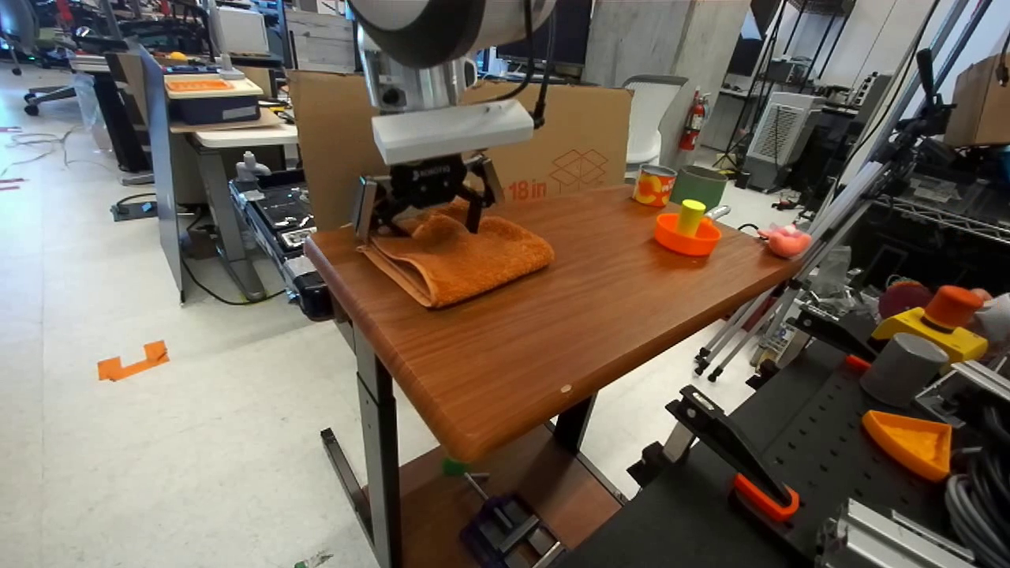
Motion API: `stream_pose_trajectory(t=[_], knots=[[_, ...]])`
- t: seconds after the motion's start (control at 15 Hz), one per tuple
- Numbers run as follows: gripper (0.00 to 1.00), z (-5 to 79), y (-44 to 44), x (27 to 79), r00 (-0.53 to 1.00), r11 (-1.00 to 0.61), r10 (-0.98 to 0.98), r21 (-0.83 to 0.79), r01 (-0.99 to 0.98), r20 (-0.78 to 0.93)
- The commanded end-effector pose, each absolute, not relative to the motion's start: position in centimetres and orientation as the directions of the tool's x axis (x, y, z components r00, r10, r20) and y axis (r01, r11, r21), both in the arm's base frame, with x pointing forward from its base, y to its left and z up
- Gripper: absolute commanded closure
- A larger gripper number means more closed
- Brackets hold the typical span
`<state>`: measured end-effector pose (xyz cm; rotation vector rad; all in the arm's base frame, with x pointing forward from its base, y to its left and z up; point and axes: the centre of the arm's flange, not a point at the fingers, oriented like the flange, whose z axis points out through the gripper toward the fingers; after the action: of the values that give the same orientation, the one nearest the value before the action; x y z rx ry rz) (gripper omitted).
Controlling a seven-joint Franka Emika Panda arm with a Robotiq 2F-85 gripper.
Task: Move the orange towel closer to you
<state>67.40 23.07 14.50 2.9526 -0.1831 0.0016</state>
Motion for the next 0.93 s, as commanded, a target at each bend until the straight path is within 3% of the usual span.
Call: stream_pose_trajectory(t=[0.0,0.33,0.87], knots=[[0.00,8.3,24.7,67.2,0.977,-0.963,-0.147,0.247,-0.106,-0.153],[0.00,8.6,24.3,60.4,0.947,-0.962,-0.146,0.264,-0.069,-0.287],[0.00,8.3,23.3,55.0,0.875,-0.948,-0.119,0.315,0.041,-0.470]])
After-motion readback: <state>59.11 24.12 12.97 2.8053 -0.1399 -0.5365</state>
